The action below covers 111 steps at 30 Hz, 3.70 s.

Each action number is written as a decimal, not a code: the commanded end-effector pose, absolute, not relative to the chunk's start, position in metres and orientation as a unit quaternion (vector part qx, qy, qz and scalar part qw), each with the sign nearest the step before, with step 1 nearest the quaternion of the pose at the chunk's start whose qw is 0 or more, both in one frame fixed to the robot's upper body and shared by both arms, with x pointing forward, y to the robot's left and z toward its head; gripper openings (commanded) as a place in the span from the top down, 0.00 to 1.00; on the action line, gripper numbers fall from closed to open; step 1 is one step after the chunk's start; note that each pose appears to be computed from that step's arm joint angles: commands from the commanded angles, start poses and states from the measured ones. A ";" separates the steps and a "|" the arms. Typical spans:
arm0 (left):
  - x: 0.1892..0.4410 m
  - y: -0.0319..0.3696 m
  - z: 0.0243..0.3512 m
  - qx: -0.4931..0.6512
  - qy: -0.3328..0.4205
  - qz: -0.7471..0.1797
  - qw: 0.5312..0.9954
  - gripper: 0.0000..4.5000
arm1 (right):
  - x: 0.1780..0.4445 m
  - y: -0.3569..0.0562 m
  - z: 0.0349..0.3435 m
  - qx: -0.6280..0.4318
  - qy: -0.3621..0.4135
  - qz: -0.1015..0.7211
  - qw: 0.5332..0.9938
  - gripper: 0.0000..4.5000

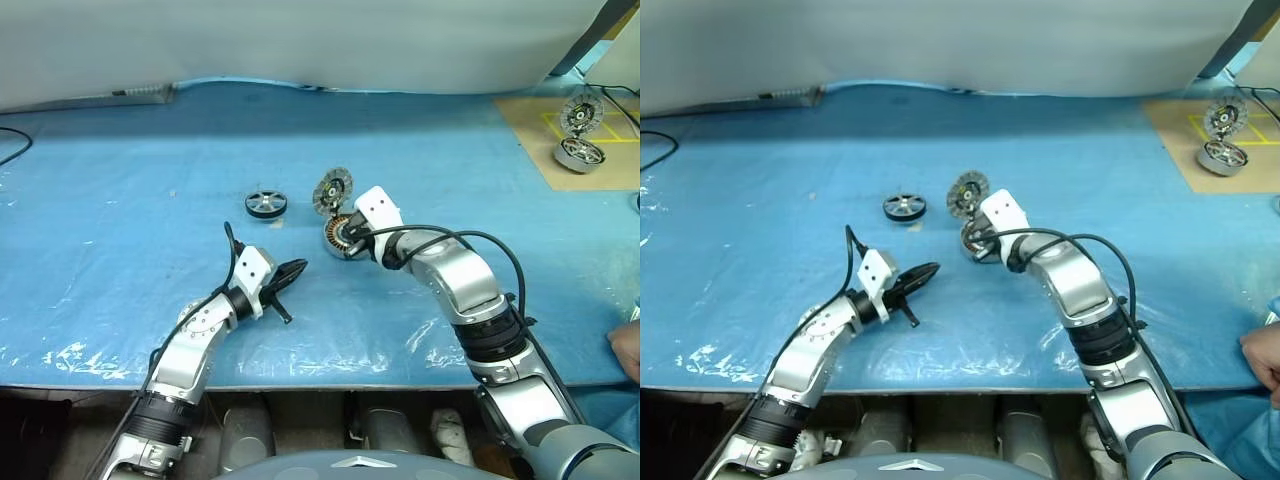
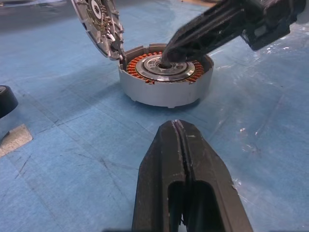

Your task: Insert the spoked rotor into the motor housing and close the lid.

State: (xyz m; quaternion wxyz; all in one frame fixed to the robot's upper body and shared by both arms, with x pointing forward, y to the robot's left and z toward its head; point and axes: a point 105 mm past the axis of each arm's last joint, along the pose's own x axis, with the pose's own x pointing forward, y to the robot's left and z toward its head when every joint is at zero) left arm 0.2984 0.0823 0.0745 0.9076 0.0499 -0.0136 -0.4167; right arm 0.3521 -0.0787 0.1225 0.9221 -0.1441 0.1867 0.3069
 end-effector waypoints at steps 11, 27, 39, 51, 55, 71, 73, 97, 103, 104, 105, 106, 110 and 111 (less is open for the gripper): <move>0.323 0.109 0.088 0.085 0.005 -0.348 0.934 0.99 | 0.333 -0.085 0.134 -0.156 0.150 0.335 0.917 1.00; 0.393 0.156 0.136 0.096 0.002 -0.266 0.959 0.87 | 0.319 -0.075 0.122 -0.149 0.129 0.368 0.909 1.00; 0.436 0.145 0.132 0.158 0.031 -0.273 0.948 0.26 | 0.317 -0.079 0.120 -0.146 0.128 0.356 0.914 1.00; 0.444 0.155 0.133 0.195 0.047 -0.295 0.934 0.26 | 0.316 -0.080 0.120 -0.143 0.128 0.348 0.918 1.00; 0.443 0.162 0.133 0.201 0.052 -0.299 0.931 0.26 | 0.316 -0.080 0.119 -0.143 0.130 0.346 0.918 1.00; 0.427 0.156 0.105 0.197 0.109 -0.361 0.905 0.26 | 0.319 -0.080 0.120 -0.141 0.130 0.343 0.919 1.00; 0.426 0.159 0.102 0.200 0.118 -0.358 0.904 0.26 | 0.319 -0.080 0.120 -0.141 0.130 0.343 0.920 1.00; 0.425 0.184 0.094 0.222 0.164 -0.334 0.901 0.26 | 0.322 -0.078 0.120 -0.137 0.127 0.340 0.922 1.00; 0.425 0.178 0.092 0.224 0.164 -0.341 0.898 0.34 | 0.322 -0.078 0.120 -0.138 0.126 0.339 0.922 1.00; 0.426 0.177 0.092 0.224 0.164 -0.342 0.898 0.38 | 0.321 -0.078 0.120 -0.138 0.126 0.339 0.922 1.00; 0.426 0.176 0.093 0.224 0.163 -0.343 0.898 0.45 | 0.321 -0.078 0.120 -0.138 0.126 0.339 0.922 1.00; 0.426 0.176 0.093 0.224 0.162 -0.344 0.897 0.53 | 0.321 -0.078 0.120 -0.137 0.126 0.339 0.922 1.00; 0.426 0.175 0.093 0.226 0.161 -0.347 0.896 0.85 | 0.322 -0.078 0.120 -0.136 0.126 0.338 0.923 1.00; 0.426 0.175 0.093 0.226 0.161 -0.347 0.896 0.91 | 0.322 -0.078 0.120 -0.136 0.126 0.338 0.923 1.00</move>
